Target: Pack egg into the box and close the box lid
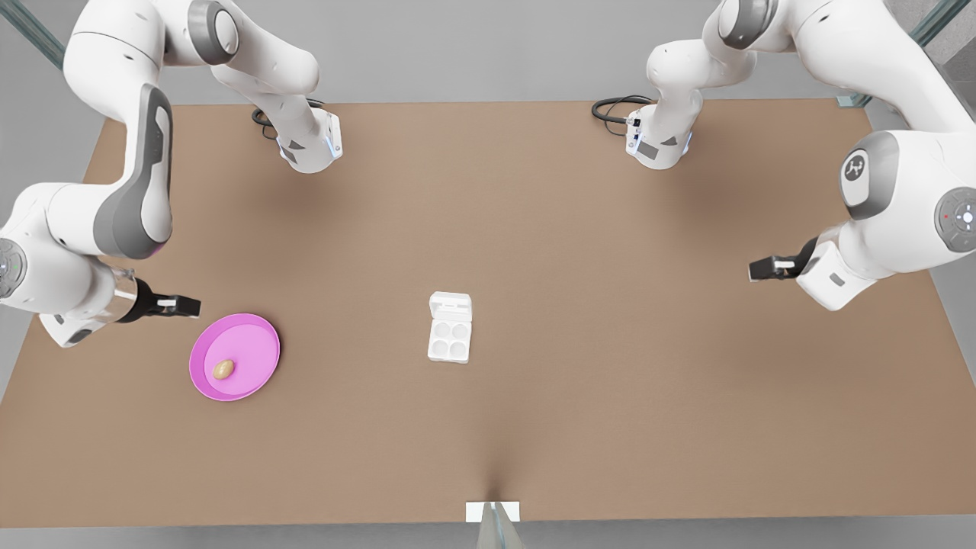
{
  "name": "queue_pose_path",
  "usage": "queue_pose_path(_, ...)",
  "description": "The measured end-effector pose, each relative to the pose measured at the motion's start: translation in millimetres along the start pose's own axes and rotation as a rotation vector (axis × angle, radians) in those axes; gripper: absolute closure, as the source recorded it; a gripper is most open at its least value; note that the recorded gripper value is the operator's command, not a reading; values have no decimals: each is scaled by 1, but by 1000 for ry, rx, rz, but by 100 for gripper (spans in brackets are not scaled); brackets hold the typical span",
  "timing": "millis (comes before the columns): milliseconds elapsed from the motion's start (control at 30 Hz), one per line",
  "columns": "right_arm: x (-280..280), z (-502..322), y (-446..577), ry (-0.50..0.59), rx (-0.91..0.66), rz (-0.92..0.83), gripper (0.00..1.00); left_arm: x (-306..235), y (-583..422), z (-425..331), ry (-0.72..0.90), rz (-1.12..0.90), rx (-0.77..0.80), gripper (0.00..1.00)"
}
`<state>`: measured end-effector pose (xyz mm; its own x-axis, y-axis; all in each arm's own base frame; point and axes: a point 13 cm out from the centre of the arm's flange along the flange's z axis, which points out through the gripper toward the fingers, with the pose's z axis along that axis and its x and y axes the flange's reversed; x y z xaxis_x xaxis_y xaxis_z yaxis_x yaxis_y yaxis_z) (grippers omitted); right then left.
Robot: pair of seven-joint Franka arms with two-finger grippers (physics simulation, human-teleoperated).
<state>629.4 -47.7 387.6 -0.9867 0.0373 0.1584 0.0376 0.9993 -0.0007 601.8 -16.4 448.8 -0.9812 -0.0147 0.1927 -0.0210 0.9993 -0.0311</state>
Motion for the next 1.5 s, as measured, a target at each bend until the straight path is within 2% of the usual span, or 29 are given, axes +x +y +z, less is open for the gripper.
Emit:
queue_pose_path(133, 0, 3, 10, 14, 4, -13, 0, -8, -8, -3, -36, 7, -10, 0)
queue_pose_path(300, -32, 101, 2, 109, -6, -2, 0, -9, 7, -4, -48, -21, -29, 0)
queue_pose_path(633, -80, 199, -39, 66, -2, 51, 0, -2, 8, -18, -70, -34, -39, 0)
queue_pose_path(800, -64, 264, -39, 84, 59, 4, 0, 0, 3, -19, -67, -31, -40, 0)
queue_pose_path(967, -68, 278, -63, 20, 123, -61, 0, 1, -2, -18, -64, -28, -38, 0)
queue_pose_path(1500, -98, 310, -72, -149, 72, -133, 0, 2, -5, -18, -61, -34, -29, 0)
